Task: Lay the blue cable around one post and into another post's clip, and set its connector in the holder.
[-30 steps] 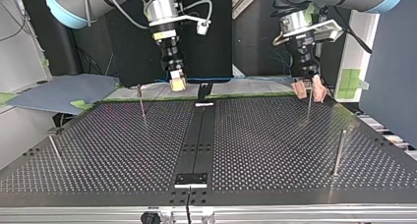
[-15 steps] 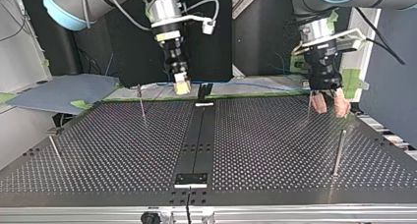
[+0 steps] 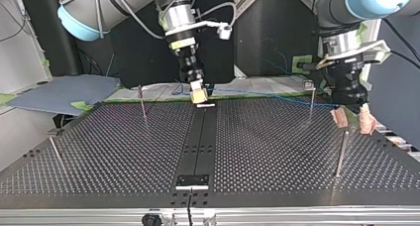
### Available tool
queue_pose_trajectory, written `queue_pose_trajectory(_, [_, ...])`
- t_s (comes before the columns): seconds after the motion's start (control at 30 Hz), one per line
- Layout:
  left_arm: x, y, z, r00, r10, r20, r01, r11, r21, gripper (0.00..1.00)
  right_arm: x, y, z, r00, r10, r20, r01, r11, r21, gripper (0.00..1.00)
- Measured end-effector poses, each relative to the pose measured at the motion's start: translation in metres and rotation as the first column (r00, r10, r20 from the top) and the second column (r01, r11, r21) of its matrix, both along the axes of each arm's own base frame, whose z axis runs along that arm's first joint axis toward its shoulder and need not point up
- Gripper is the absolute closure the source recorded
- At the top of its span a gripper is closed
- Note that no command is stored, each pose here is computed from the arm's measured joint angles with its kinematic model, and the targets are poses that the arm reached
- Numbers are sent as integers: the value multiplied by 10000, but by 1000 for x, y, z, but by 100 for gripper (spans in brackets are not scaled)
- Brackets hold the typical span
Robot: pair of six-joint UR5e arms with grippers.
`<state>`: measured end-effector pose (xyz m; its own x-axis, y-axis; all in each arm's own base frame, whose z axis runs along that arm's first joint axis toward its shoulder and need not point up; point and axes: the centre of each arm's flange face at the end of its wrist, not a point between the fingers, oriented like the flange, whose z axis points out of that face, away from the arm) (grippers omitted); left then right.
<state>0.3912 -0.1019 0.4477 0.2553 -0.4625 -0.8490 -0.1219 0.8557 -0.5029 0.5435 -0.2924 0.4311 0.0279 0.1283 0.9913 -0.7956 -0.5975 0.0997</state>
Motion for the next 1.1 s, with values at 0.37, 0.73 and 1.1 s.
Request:
queue_pose_trajectory(0.37, [28,34,13,9980,442,-446,-460,9981,-404,0,29,-5,1,9995,314,50,-313,9994,-152,88])
queue_pose_trajectory(0.73, [50,56,52,9990,317,328,-291,9967,-760,0,60,-15,-11,9979,643,-44,-643,9979,-26,88])
queue_pose_trajectory(1.1, [69,65,53,9994,106,337,-80,9970,-772,0,83,-19,-27,9949,845,-554,-825,9959,371,88])
